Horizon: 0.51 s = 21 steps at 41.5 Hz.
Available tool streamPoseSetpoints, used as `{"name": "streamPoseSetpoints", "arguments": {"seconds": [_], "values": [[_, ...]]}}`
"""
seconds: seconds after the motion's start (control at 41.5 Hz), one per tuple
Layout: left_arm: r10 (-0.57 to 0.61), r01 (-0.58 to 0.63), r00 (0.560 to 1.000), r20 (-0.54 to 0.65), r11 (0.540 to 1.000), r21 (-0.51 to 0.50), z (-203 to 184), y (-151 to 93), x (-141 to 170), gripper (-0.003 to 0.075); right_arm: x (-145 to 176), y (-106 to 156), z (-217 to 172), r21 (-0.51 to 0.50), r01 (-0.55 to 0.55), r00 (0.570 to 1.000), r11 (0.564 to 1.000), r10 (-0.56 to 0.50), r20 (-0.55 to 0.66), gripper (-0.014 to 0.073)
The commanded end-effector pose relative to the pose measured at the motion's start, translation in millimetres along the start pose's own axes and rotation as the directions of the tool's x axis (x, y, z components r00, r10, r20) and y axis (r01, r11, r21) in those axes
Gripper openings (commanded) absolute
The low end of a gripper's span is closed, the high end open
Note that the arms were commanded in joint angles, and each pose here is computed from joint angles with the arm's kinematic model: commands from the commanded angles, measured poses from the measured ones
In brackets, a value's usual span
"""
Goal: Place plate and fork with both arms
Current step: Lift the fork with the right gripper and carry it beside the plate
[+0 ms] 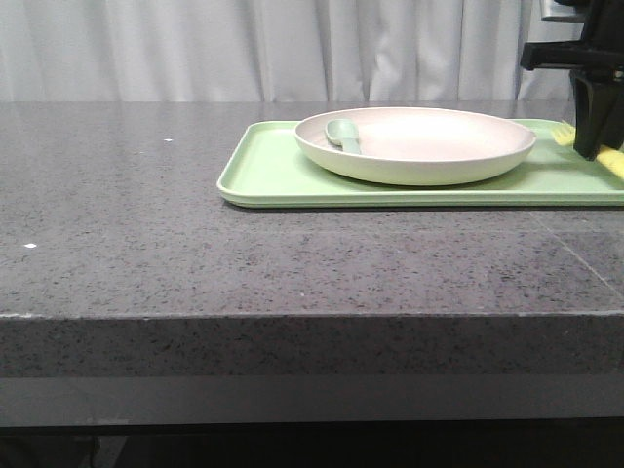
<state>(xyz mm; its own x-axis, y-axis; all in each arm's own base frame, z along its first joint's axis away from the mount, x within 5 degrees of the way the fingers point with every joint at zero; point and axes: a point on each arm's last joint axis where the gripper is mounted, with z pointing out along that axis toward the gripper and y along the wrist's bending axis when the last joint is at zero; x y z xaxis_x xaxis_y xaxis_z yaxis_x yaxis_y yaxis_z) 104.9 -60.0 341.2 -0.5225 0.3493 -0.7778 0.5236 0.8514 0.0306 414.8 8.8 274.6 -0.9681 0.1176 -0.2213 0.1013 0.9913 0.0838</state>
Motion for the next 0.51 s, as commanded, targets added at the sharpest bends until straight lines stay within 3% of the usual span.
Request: {"name": "streamPoseSetpoints", "arguments": {"seconds": [0.0,0.217,0.313,0.481], "values": [[-0.002,0.002,0.997,0.076,1.0,-0.002,-4.9,0.3,-11.1,0.0388,-2.3,-0.9,-28.9,-0.011,0.008,0.995,1.0,-0.007,0.098,0.0078],[-0.002,0.002,0.997,0.076,1.0,-0.002,-4.9,0.3,-11.1,0.0388,-3.0,-1.0,-26.0,-0.01,0.008,0.996,1.0,-0.007,0.094,0.009],[-0.002,0.002,0.997,0.076,1.0,-0.002,-4.9,0.3,-11.1,0.0388,-3.0,-1.0,-26.0,-0.01,0.008,0.996,1.0,-0.007,0.094,0.0151],[-0.002,0.002,0.997,0.076,1.0,-0.002,-4.9,0.3,-11.1,0.0388,-3.2,-1.0,-26.0,-0.01,0.008,0.995,1.0,-0.007,0.095,0.0333]]}}
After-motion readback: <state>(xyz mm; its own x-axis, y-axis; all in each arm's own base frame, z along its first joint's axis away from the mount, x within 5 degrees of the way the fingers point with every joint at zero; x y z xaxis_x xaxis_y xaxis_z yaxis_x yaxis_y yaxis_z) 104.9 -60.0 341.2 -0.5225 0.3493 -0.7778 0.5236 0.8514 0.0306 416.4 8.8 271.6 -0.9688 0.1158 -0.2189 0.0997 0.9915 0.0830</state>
